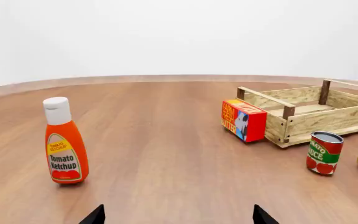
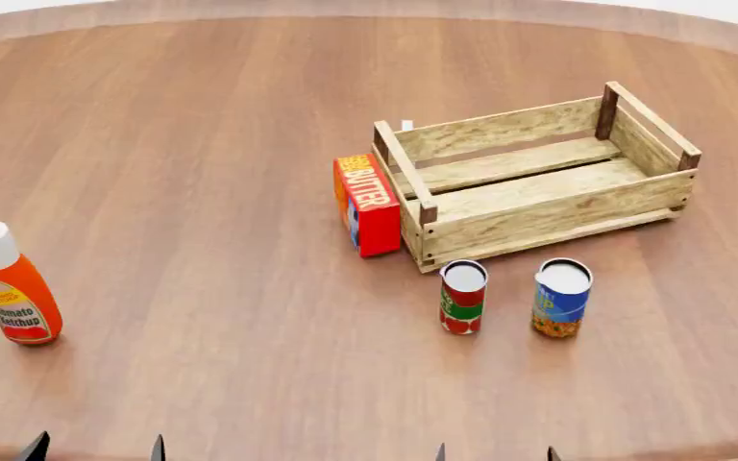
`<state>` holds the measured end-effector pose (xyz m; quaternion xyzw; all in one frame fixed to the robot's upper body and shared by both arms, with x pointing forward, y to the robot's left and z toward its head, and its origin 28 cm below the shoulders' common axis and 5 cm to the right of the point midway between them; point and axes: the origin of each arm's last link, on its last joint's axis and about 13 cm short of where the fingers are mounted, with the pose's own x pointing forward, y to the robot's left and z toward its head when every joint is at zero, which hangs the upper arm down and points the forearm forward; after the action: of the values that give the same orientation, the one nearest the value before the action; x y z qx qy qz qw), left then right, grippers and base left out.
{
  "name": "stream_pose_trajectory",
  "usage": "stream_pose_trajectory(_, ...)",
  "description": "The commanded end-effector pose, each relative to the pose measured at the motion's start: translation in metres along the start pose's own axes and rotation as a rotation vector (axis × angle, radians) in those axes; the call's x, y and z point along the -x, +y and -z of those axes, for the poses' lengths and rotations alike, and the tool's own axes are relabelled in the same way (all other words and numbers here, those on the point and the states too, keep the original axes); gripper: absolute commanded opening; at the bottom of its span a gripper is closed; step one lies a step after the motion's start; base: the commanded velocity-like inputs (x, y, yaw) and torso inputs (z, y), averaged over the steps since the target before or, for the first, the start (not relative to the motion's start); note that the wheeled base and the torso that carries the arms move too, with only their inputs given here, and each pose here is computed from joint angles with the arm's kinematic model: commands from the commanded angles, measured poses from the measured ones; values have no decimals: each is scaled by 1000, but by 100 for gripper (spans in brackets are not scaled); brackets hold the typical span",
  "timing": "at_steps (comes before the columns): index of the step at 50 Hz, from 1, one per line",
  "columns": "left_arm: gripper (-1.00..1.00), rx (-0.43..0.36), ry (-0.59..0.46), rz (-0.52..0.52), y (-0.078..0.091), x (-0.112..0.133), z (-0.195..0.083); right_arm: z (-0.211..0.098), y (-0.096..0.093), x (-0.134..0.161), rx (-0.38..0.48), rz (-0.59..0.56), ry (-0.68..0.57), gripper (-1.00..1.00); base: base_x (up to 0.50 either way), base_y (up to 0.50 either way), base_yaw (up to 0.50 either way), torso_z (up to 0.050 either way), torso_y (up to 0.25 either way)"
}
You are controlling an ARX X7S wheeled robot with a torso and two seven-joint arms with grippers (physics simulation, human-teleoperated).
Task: Pick up the tomato sauce, and put it in the wooden tray.
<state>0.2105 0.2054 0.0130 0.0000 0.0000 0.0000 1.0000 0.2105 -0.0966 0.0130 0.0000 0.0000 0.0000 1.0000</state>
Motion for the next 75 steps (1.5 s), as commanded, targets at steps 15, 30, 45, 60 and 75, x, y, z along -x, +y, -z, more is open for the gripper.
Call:
stream_pose_trajectory(15, 100, 0, 0, 0, 0, 0, -1, -3, 0, 1, -6, 5, 15, 100, 0, 0, 0, 0, 0)
stream_pose_trajectory(30, 100, 0, 1, 0, 0, -1, 0, -3, 0, -1, -5, 2, 24, 100, 233, 0, 0, 0, 0)
stream_pose_trajectory(45, 100, 0, 0, 0, 0, -1, 1, -2, 1, -3, -1, -1, 23, 100, 387, 0, 0, 0, 0)
stream_pose_trajectory(60, 100, 0, 0, 0, 0, -1, 1, -2, 1, -1, -2, -1, 23, 100, 390, 0, 0, 0, 0)
stream_pose_trajectory(75, 100, 0, 0, 0, 0, -1, 1, -3, 1, -2, 0, -2, 21, 100, 389, 0, 0, 0, 0)
